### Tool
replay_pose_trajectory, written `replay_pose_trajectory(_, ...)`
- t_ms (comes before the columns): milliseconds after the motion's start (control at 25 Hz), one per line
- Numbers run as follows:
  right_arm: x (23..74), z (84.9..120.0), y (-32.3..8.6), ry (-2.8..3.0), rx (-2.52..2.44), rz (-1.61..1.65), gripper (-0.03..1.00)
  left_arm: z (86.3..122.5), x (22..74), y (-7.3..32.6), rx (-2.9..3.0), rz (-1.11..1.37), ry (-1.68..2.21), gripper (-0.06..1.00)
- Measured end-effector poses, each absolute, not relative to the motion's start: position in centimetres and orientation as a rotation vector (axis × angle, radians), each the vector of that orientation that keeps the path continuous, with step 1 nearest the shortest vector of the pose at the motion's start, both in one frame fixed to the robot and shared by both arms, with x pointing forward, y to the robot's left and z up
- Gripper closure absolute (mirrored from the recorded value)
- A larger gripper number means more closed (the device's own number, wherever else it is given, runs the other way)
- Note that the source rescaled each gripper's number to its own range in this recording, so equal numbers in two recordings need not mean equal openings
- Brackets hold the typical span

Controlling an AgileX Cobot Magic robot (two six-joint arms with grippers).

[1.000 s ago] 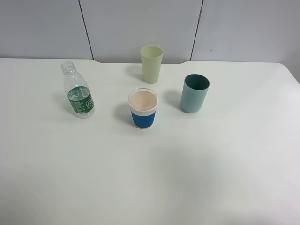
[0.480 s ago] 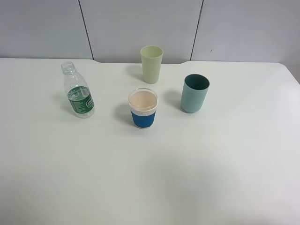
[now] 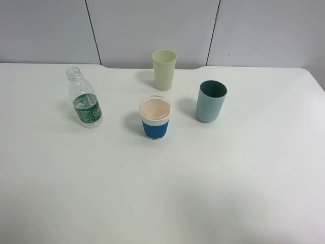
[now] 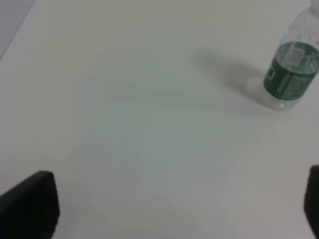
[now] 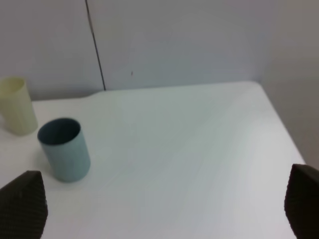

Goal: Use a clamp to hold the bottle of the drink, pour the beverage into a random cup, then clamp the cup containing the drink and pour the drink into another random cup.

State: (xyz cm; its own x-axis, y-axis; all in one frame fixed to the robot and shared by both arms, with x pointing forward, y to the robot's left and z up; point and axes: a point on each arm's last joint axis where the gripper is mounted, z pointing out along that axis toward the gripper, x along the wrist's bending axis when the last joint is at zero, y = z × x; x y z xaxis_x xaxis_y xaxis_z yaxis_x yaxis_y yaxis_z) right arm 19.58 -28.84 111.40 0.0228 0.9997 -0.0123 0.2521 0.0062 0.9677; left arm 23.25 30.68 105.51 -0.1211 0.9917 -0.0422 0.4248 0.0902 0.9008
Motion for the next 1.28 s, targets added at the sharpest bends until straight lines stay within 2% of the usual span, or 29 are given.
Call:
replay_pose_trajectory(360,23.1,105.5,-29.2,1.531,1.566,0.941,0.12,105.5,23.3,30.7,1.420,0.994,1.647,-0.06)
replay_pose_trajectory(1280,23.2,105.4,-29.9,1.469,1.591,0.886,0.12,105.5,23.3,30.7,1.420,0.994,1.647,-0.06)
